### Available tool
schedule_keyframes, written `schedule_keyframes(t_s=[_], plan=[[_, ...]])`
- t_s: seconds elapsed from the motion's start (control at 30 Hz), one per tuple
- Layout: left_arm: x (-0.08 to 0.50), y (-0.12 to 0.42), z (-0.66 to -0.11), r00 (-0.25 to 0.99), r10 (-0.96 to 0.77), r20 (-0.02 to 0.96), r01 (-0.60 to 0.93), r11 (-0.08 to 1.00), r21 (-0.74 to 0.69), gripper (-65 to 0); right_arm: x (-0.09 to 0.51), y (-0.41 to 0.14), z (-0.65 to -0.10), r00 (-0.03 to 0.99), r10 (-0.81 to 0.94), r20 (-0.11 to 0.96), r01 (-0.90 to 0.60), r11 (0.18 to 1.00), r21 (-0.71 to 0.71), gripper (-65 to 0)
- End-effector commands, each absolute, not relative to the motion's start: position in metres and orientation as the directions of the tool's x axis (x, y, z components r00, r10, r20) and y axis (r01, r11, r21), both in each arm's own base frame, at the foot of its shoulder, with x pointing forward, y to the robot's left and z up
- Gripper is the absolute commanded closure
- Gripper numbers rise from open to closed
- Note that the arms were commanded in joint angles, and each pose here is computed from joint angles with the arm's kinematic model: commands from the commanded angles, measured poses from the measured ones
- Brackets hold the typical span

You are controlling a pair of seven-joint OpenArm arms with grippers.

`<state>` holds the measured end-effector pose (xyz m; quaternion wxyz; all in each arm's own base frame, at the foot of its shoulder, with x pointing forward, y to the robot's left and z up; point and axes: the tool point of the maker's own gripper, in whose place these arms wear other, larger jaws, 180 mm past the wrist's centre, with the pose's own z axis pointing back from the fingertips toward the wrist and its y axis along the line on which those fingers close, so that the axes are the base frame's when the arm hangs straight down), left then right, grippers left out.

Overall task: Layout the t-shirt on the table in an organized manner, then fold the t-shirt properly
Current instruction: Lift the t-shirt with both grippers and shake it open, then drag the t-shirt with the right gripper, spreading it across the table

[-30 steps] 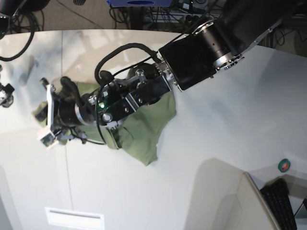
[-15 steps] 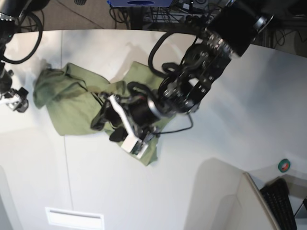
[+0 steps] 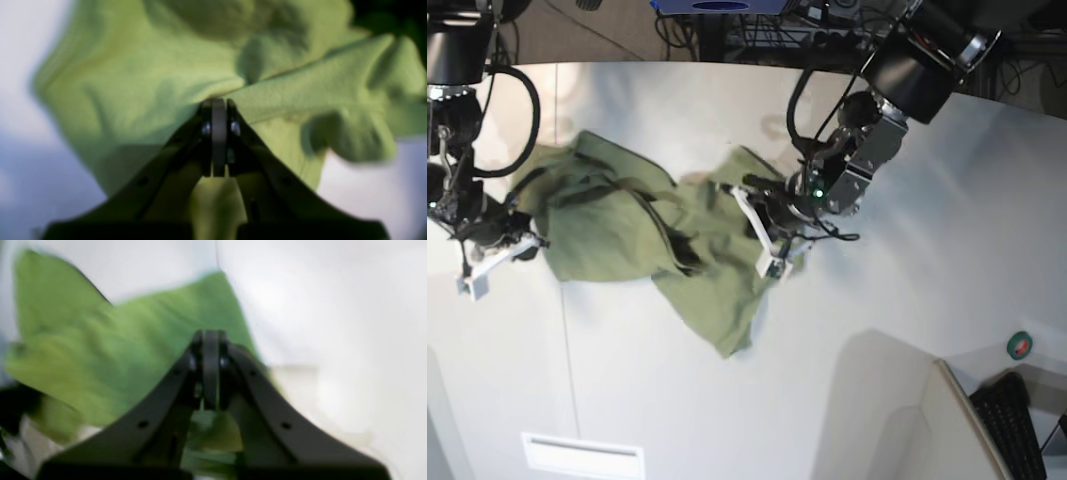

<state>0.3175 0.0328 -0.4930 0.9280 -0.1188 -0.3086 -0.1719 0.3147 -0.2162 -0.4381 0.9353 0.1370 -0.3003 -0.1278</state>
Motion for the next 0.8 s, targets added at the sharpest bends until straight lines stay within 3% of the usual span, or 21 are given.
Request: schedule_keyframes(t_s=[0.0,0.13,0.27,0.37,0.53,0.63,0.77], plan=[[0.331,0.037,-0.486,0.729,-0.262,0.633,0.400,0.913,-0.083,0.0,0.325,-0.216,-0.432,0.773,-0.319,0.548,0.141,0.929,0.341,0.0],[0.369,0.040,-0.478,0.694,-0.305,0.652,0.405,0.914,-0.003,0.0,0.290,-0.192,-0.468,0.869,-0.278,0.409,0.134,0.929,0.346,0.0],[0.418,0.023,-0.458,0.613,-0.310,0.727,0.404,0.914,0.049,0.0,0.258,-0.113,-0.484,0.932,-0.125,0.340,-0.019,0.921,0.390,0.0],[0.453,0.000,-0.438,0.553,-0.298,0.778,0.402,0.914,0.064,0.0,0.251,-0.068,-0.493,0.947,-0.111,0.300,-0.026,0.909,0.417,0.0],[0.503,-0.054,-0.373,0.433,-0.149,0.889,0.386,0.922,-0.034,0.0,0.285,-0.020,-0.471,0.930,-0.041,0.364,-0.133,0.889,0.438,0.0],[0.520,-0.070,-0.328,0.408,-0.011,0.913,0.372,0.915,-0.155,0.0,0.301,-0.024,-0.444,0.912,-0.035,0.409,-0.163,0.884,0.438,0.0],[0.525,-0.020,-0.308,0.470,0.035,0.882,0.339,0.915,-0.217,0.0,0.305,-0.055,-0.407,0.880,-0.091,0.467,-0.138,0.890,0.435,0.0]])
